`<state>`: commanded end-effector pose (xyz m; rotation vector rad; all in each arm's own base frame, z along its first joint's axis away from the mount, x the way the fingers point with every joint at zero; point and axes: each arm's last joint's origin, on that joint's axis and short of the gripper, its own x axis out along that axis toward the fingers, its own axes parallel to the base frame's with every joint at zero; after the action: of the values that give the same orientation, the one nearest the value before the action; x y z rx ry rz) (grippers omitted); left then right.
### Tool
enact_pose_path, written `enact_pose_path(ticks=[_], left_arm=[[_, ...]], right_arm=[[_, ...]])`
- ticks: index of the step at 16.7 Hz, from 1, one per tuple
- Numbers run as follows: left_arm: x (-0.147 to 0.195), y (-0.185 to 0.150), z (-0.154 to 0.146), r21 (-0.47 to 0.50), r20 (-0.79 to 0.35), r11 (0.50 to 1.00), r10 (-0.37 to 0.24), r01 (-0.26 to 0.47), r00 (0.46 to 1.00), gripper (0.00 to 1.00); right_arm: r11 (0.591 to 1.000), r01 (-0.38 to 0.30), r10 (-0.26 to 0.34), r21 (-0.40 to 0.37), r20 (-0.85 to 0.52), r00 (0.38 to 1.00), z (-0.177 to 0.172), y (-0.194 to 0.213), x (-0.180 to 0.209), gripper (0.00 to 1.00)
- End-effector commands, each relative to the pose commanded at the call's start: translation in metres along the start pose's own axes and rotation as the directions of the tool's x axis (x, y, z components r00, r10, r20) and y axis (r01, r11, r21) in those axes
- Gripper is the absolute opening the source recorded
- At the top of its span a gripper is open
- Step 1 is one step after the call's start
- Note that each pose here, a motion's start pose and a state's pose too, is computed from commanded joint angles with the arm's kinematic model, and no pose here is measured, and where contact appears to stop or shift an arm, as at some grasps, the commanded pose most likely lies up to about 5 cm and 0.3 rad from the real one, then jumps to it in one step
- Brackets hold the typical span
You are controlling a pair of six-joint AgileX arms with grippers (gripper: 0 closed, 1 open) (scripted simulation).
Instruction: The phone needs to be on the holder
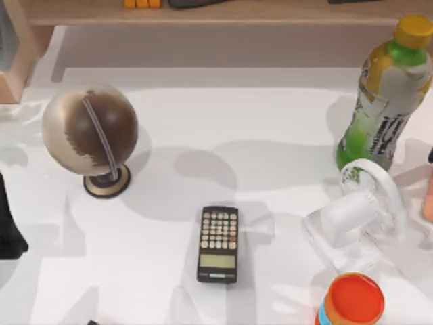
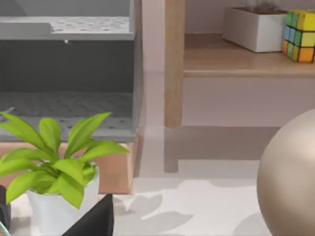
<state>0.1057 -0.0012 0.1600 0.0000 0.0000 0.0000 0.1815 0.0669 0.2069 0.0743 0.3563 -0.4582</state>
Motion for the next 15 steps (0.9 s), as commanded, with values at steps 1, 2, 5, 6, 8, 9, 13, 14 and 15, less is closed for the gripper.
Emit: enact_pose_path(ticks=[1, 2, 5, 6, 8, 9, 13, 14, 15], left_arm=[[0.000, 0.000, 0.000, 0.000, 0.000, 1.000, 0.000, 0.000, 1.000, 1.00], [0.000, 0.000, 0.000, 0.000, 0.000, 1.000, 0.000, 0.000, 1.000, 1.00], [0.000, 0.000, 0.000, 0.000, 0.000, 1.000, 0.000, 0.000, 1.000, 1.00], [0.000, 0.000, 0.000, 0.000, 0.000, 1.000, 0.000, 0.000, 1.000, 1.00], [0.000, 0.000, 0.000, 0.000, 0.000, 1.000, 0.000, 0.000, 1.000, 1.00], [0.000, 0.000, 0.000, 0.000, 0.000, 1.000, 0.000, 0.000, 1.000, 1.00], [0.000, 0.000, 0.000, 0.000, 0.000, 1.000, 0.000, 0.000, 1.000, 1.00], [0.000, 0.000, 0.000, 0.000, 0.000, 1.000, 0.000, 0.000, 1.000, 1.00], [0.000, 0.000, 0.000, 0.000, 0.000, 1.000, 0.000, 0.000, 1.000, 1.00]], right_arm=[[1.000, -0.001, 0.001, 0.003, 0.002, 1.000, 0.001, 0.000, 0.000, 0.00], [1.000, -0.004, 0.004, 0.015, 0.010, 1.000, 0.003, 0.000, 0.001, 0.00], [0.999, -0.003, 0.001, 0.049, 0.032, 0.999, 0.010, 0.000, 0.008, 0.00], [0.999, 0.000, -0.002, 0.051, 0.033, 0.999, 0.010, 0.000, 0.013, 0.00], [0.999, 0.007, -0.008, 0.041, 0.028, 1.000, 0.008, 0.000, 0.023, 0.00], [0.999, 0.008, -0.009, 0.031, 0.022, 1.000, 0.006, 0.000, 0.029, 0.00], [1.000, 0.005, -0.005, 0.006, 0.006, 1.000, 0.000, -0.001, 0.047, 0.00], [1.000, 0.004, -0.004, 0.005, 0.004, 1.000, -0.001, -0.001, 0.049, 0.00], [1.000, 0.004, -0.004, 0.005, 0.004, 1.000, -0.001, -0.001, 0.050, 0.00]])
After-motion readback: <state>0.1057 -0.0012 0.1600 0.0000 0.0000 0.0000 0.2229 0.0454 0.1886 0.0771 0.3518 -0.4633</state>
